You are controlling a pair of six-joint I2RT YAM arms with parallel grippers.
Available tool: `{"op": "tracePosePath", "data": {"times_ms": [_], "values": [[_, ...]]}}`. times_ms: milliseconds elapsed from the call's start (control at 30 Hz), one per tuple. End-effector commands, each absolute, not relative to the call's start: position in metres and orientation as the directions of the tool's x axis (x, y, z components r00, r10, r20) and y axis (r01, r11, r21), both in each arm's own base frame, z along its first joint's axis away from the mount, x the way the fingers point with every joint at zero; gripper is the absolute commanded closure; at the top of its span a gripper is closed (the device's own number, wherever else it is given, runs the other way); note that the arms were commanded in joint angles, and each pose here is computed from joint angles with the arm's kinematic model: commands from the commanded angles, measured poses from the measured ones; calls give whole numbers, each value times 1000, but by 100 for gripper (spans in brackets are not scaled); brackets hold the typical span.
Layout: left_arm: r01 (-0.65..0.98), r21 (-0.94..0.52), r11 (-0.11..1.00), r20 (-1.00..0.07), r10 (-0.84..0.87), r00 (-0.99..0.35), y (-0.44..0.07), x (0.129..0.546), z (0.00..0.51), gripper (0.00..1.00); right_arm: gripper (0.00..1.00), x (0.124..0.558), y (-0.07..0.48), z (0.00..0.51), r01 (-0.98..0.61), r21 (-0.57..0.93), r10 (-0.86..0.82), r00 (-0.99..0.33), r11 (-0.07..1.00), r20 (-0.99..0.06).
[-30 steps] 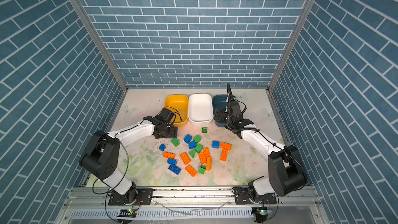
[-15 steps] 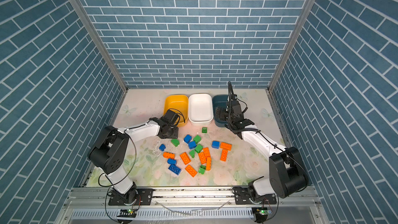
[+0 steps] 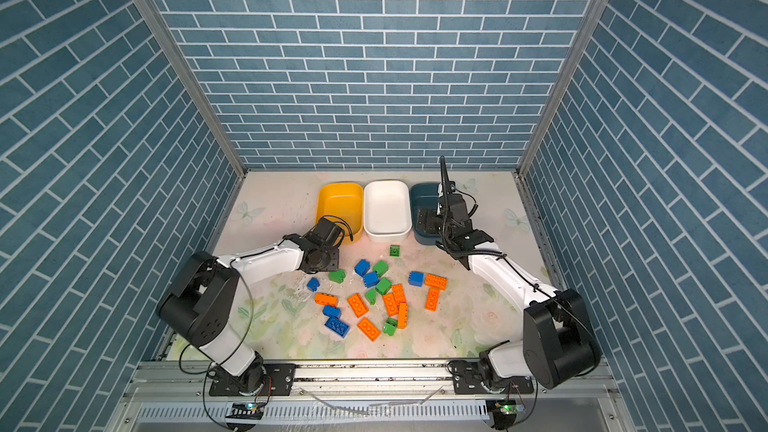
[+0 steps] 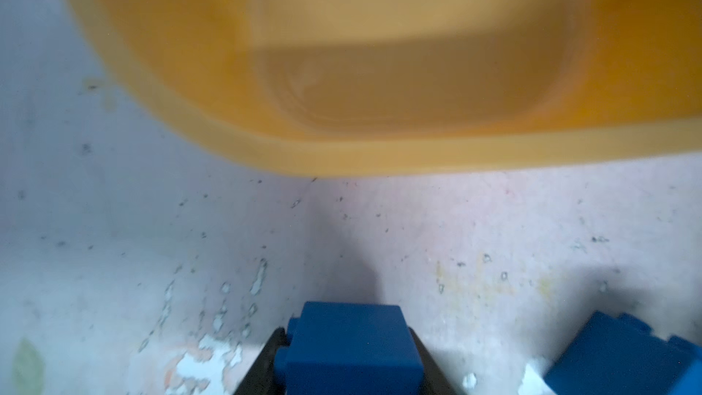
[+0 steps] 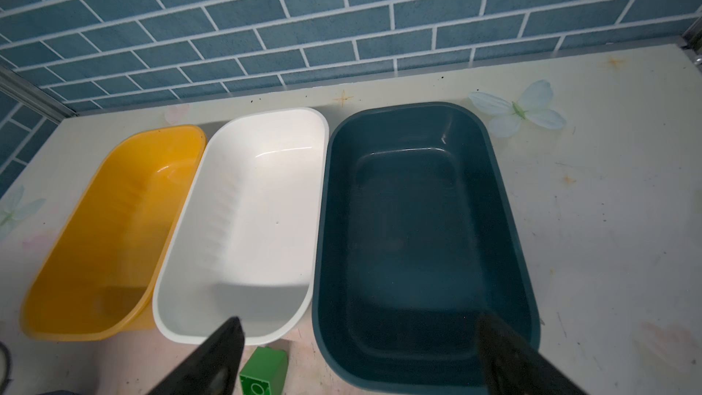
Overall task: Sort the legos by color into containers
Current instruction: 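Drop the blue brick into the yellow tub while the right gripper descends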
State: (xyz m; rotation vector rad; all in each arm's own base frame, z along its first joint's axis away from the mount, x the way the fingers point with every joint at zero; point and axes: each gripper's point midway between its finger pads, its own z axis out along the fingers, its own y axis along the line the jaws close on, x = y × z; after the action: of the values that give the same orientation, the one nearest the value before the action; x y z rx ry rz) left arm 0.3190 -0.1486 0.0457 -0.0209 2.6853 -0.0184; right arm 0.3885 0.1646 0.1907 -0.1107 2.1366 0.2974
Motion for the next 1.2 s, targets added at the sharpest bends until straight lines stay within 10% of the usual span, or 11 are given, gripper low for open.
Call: {"op": "tracePosePath", "data": {"times_ms": [0,333,967,1167], "values": [[-59,-41,997,-542,-72,-837,-142,324,83,73,6,384,158,200,-238,45,-87,-518,970,-851],[-28,-6,1000,-687,-24,-726,-160,385,169,72,7,379,161,199,-286,-11,-166,-524,958,-835],[-88,-2,996,-498,-77,-864,-212,495,70,68,5,339,192,168,-451,82,-239,-607,889,-758],[-87,-19,996,-508,-85,-857,-214,496,77,52,5,338,201,155,-463,83,-264,-633,882,-728]]}}
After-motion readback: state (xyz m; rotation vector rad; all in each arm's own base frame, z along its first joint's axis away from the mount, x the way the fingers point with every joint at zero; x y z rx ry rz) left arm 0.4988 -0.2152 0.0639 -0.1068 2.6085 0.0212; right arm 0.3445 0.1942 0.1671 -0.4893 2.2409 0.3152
